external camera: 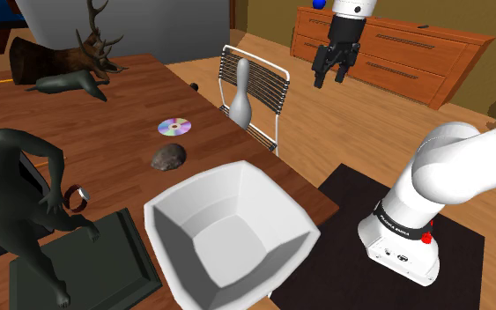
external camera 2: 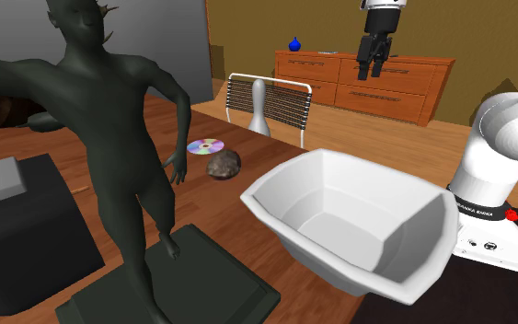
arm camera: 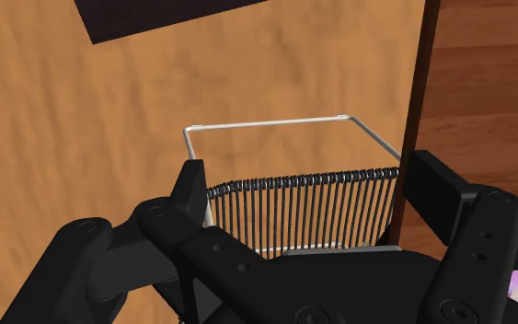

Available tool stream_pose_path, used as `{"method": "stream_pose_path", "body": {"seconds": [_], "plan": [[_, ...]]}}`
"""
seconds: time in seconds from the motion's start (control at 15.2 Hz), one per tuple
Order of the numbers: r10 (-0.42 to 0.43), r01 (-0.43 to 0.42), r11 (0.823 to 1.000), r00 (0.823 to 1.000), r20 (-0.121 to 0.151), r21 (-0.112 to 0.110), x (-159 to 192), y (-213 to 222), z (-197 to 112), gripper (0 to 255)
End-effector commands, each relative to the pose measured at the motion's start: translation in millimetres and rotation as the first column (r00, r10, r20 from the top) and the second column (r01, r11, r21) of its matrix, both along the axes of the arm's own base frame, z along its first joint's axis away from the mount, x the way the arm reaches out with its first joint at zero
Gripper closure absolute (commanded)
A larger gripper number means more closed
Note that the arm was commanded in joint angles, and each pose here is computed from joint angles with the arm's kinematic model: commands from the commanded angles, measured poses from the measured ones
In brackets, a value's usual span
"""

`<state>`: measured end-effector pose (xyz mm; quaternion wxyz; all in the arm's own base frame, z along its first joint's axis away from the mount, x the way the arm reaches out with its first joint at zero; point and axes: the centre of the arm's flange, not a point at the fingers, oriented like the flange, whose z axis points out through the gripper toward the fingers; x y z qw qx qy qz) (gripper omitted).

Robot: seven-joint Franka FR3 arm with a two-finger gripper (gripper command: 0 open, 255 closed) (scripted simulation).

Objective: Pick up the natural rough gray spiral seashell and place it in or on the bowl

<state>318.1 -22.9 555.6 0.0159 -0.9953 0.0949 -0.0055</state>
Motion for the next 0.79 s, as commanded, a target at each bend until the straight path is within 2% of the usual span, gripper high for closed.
{"method": "stream_pose_path", "body": {"seconds": [0.0, 0.33, 0.73], "plan": [[0.0, 0.0, 1.0, 1.0, 0.0, 0.0, 0, 0, 0, 0], [-0.072, 0.072, 0.997, 0.997, 0.04, 0.005, -1, 64, -16, 0], [-0.158, 0.157, 0.987, 0.984, 0.088, 0.014, 4, 140, -36, 0]]}}
